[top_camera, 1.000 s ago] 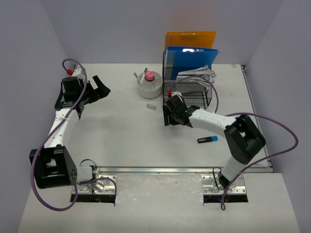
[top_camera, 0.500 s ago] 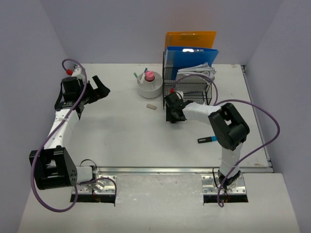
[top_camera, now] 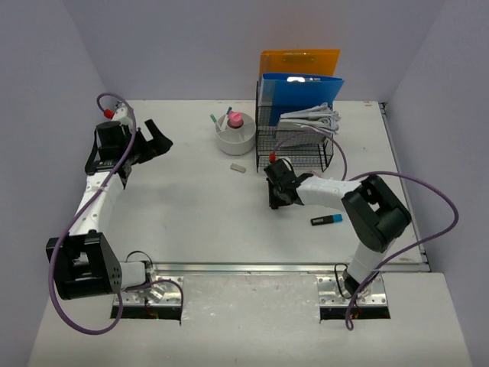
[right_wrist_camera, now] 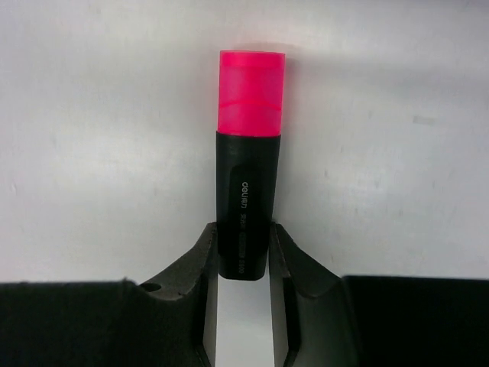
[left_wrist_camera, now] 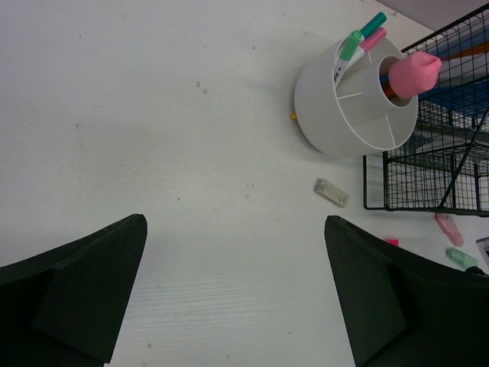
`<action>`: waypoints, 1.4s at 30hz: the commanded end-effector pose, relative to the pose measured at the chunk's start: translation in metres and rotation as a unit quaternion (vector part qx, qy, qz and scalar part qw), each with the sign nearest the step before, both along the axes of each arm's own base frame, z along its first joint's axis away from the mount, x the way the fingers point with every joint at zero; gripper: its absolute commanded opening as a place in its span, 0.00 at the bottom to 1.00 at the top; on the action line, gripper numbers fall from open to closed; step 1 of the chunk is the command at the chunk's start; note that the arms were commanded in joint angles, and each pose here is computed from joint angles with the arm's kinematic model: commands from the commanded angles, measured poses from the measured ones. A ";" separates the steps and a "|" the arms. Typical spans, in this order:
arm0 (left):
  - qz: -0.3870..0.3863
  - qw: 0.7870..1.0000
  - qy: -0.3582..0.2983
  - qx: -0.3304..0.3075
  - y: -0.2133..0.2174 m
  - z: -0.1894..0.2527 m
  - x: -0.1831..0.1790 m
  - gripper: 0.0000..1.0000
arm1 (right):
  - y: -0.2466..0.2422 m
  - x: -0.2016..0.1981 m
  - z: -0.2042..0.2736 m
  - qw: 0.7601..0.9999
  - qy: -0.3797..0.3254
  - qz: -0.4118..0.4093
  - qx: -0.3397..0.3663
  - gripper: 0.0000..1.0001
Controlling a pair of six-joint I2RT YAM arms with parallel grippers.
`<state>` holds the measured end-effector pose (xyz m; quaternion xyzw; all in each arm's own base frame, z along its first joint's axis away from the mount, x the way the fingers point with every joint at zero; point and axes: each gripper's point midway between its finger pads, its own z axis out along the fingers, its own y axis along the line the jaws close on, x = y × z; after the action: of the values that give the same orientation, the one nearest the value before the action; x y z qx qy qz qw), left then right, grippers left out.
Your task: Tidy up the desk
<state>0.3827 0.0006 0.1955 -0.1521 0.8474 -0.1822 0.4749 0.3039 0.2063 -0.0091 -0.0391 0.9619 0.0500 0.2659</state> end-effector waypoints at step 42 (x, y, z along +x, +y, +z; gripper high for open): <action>-0.351 0.910 -0.038 -0.219 -0.218 0.033 -0.038 0.39 | 0.151 0.018 0.207 0.875 -0.349 0.334 0.032 0.00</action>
<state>0.3387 -0.2073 0.1994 0.0421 0.7980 -0.4909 0.3469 0.3125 0.3416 0.1603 -0.3783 0.7640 0.1370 0.5045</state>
